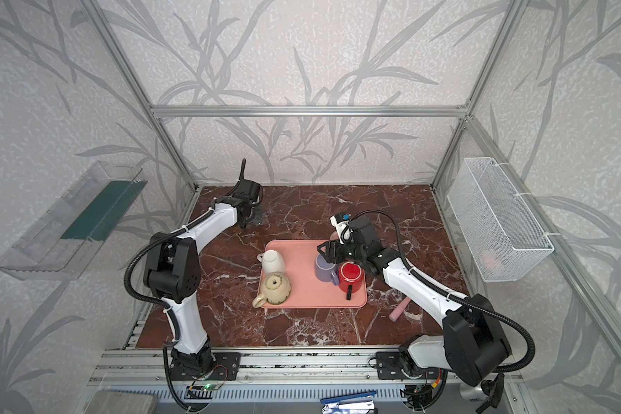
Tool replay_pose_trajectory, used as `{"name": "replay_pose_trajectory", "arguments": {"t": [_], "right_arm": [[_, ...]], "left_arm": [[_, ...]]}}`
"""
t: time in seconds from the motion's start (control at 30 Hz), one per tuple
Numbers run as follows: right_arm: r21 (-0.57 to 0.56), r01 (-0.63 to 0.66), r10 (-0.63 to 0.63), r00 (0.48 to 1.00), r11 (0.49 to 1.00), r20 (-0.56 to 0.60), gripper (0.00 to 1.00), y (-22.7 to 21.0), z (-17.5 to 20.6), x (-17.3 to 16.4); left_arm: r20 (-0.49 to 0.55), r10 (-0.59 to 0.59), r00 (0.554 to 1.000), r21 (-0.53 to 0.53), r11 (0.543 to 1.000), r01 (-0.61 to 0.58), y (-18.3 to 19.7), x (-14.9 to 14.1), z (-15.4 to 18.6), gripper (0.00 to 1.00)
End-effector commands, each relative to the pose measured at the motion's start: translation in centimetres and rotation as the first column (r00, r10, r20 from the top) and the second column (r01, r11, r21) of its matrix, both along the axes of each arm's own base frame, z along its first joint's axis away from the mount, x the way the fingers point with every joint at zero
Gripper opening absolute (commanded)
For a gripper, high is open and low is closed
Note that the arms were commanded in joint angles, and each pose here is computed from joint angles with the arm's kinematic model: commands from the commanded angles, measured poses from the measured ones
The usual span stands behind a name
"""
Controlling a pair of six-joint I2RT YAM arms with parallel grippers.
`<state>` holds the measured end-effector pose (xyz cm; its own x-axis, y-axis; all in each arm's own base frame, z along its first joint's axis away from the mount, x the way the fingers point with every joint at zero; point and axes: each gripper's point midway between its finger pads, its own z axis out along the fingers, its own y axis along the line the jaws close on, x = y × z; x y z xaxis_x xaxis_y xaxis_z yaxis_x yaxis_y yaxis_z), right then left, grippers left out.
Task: Turn the mug right side up
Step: Place the mug at the top-left of the table.
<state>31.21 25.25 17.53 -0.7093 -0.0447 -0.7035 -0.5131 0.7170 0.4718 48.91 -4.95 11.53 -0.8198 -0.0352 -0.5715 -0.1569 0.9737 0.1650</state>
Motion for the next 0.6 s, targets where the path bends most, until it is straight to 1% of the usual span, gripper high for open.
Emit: {"name": "replay_pose_trajectory", "arguments": {"t": [0.0, 0.57], "right_arm": [[0.013, -0.017, 0.017, 1.000, 1.000, 0.010, 0.63, 0.5, 0.8, 0.0], [0.009, -0.026, 0.026, 0.999, 1.000, -0.023, 0.63, 0.9, -0.3, 0.5]], "left_arm": [[0.113, 0.029, 0.993, -0.027, 0.999, -0.026, 0.3, 2.5, 2.6, 0.00], [0.081, 0.045, 0.996, -0.064, 0.997, -0.039, 0.7, 4.2, 0.0, 0.00]]}}
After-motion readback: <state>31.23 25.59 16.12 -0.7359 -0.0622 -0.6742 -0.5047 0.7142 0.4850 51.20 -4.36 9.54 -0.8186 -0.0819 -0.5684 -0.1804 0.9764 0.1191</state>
